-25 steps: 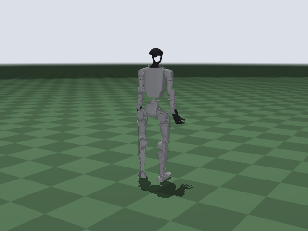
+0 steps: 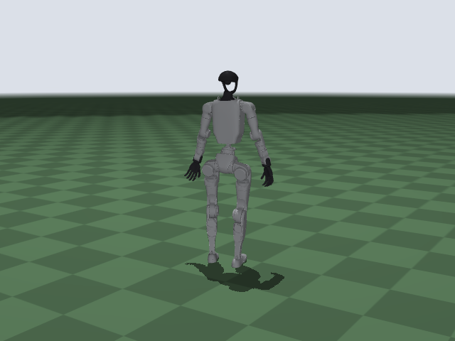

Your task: Kungfu

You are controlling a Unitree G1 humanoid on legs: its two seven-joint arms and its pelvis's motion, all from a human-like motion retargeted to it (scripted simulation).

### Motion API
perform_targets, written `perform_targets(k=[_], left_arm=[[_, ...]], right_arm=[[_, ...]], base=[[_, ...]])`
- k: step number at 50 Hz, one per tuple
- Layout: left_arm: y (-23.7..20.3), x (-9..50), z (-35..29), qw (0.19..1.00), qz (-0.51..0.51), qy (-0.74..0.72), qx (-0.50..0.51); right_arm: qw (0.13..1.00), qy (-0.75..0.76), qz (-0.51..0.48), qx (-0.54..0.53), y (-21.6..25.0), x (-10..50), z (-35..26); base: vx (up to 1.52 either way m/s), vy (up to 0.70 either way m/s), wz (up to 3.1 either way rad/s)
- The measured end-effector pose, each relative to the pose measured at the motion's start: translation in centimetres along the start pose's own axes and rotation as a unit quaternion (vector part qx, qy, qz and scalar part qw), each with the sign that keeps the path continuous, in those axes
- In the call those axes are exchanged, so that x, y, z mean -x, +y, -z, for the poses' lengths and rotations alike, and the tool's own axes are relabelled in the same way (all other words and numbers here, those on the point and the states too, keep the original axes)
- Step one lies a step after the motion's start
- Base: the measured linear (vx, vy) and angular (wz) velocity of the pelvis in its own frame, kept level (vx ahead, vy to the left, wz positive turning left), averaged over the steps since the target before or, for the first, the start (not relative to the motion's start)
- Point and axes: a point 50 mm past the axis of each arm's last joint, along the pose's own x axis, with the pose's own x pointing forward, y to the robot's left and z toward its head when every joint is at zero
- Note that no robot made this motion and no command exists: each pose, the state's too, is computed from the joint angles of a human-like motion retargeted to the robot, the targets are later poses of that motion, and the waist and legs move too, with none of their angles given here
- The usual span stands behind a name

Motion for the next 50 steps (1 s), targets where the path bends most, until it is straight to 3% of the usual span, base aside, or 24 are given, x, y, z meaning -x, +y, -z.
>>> perform_targets(k=[5, 10, 21, 38, 42, 45, 50], left_arm=[[-1.1, -0.1, -0.8, 0.999, 0.030, -0.010, 0.035], [-2.1, -0.2, -1.1, 0.999, 0.005, -0.011, 0.032], [-4.1, -0.2, -0.8, 0.976, 0.081, -0.006, 0.204], [-5.5, 0.1, -4.2, 0.925, 0.075, -0.024, 0.371], [-2.9, 0.2, -4.6, 0.885, 0.008, -0.021, 0.465], [2.1, 0.6, -3.0, 0.808, -0.079, -0.042, 0.582], [13.7, 5.4, 7.7, 0.553, -0.286, -0.174, 0.763]], right_arm=[[0.991, -0.005, -0.002, -0.131, 1.7, -0.2, -0.2], [0.982, 0.024, -0.025, -0.187, 3.0, -0.2, 0.2], [0.972, 0.004, 0.046, -0.232, 1.4, -0.3, -1.6], [0.952, 0.045, 0.009, -0.304, 6.7, 0.0, 0.2], [0.948, 0.011, 0.063, -0.312, 4.1, -0.2, -0.6], [0.933, -0.037, 0.135, -0.332, 0.9, 0.0, -1.7], [0.880, -0.163, 0.239, -0.377, -4.8, 1.8, -3.8]], base=[[0.05, 0.12, -0.01], [0.07, 0.19, -0.57], [-0.17, -0.04, -0.67], [0.04, 0.12, -0.04], [-0.03, 0.09, -0.12], [-0.07, -0.02, 0.13], [0.04, -0.08, 0.36]])
